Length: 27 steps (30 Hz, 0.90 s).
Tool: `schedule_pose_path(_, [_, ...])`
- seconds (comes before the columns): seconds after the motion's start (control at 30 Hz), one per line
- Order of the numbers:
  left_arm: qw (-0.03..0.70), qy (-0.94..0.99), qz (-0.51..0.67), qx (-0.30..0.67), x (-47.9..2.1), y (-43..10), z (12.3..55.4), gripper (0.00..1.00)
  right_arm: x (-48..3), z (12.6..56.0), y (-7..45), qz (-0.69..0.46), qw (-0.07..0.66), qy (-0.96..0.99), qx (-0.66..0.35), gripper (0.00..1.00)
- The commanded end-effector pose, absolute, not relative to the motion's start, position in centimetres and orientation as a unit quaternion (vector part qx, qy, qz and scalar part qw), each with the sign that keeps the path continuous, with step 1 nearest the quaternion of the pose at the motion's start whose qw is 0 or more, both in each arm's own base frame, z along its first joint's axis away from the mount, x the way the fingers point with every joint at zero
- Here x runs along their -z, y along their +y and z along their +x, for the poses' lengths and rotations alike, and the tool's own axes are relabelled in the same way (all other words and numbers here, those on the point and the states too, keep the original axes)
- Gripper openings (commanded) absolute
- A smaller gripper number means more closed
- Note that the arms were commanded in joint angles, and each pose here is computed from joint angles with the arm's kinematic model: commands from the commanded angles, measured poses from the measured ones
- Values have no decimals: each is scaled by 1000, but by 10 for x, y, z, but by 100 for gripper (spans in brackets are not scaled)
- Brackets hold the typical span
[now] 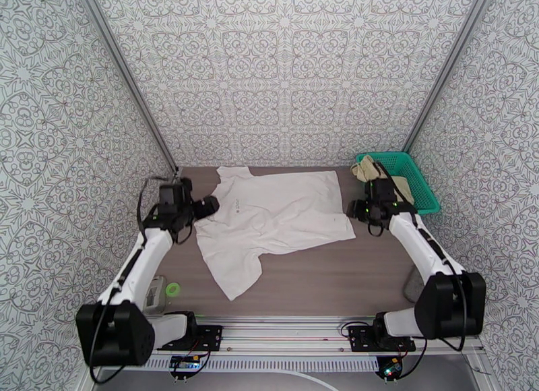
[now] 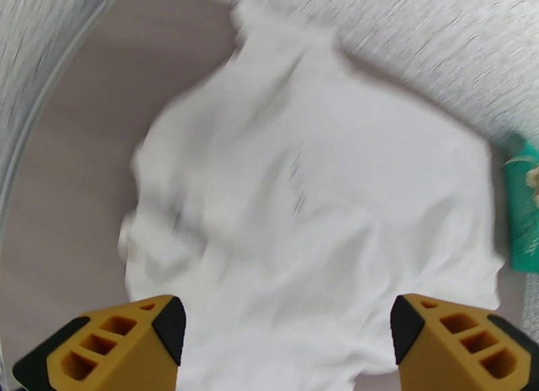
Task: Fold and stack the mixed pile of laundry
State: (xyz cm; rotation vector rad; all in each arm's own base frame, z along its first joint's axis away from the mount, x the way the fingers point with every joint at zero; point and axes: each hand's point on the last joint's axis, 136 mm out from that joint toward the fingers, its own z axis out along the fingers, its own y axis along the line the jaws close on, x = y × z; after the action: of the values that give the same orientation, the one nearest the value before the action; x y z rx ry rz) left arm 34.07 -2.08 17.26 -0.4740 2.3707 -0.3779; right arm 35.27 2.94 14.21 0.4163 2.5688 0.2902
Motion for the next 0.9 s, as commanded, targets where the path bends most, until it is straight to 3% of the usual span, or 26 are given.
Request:
schedule_pose_path(0.0, [225,931,-263,118,-110,-20,273,86,-103,312,35,205,179,951,-148,57])
schedule_pose_path(0.13, [180,930,-286,143,-78,-40,240,86,-89,308,52,232,157,938,-204,53])
schedule_pose_path(0.27, [148,932,-293,152,-52,-56,221,86,-74,306,46,250,148,939,-185,52])
schedule_pose_path(0.6, [140,924,-310,174,-15,-71,224,80,-48,342,49,291,166,919,-209,49])
schedule_pose_path(0.77, [168,918,-295,205,-14,-88,248,66,-27,363,52,293,169,916,-215,43])
schedule_pose_path(0.87, [197,915,-277,216,-25,-98,267,44,-17,367,56,284,158,922,-210,35])
